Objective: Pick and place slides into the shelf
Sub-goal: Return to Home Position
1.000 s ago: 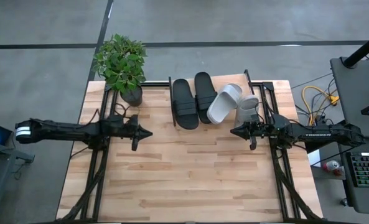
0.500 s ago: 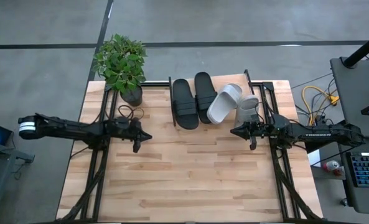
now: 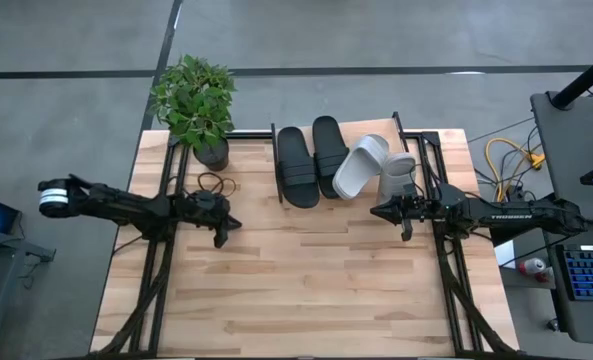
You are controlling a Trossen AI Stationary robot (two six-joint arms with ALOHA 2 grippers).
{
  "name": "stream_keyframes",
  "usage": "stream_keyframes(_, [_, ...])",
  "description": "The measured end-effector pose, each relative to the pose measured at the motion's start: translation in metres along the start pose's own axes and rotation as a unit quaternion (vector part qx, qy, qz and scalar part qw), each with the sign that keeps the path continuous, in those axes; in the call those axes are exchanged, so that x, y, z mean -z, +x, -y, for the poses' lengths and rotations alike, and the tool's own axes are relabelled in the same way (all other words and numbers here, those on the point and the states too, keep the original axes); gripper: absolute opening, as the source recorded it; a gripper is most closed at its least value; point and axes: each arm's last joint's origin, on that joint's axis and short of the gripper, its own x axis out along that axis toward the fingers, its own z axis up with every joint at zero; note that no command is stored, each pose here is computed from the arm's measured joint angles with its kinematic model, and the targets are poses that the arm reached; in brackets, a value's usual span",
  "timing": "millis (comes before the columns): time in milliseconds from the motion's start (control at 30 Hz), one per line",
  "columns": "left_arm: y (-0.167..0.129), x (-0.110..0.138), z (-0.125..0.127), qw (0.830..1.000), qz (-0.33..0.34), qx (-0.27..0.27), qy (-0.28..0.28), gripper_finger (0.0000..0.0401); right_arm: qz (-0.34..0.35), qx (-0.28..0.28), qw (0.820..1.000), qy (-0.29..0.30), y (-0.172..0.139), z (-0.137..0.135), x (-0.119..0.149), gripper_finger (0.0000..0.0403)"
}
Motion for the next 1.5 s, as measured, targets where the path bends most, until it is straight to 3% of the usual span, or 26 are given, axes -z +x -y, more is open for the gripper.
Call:
stream_keyframes(300, [0.005, 0.003, -0.002, 1.000, -0.019, -0.004, -0.003, 0.0000, 0.000, 0.000, 1.000, 0.000, 0.000, 0.000, 0.000, 0.0009])
stream_keyframes(800, [0.010, -0.009, 0.001, 0.999, 0.038, 0.010, 0.006, 0.0000, 0.000, 0.000, 1.000, 0.000, 0.000, 0.000, 0.000, 0.0008])
stream_keyframes(1500, [0.018, -0.003, -0.002, 1.000, 0.010, 0.004, 0.002, 0.0000, 0.000, 0.000, 1.000, 0.000, 0.000, 0.000, 0.000, 0.0009])
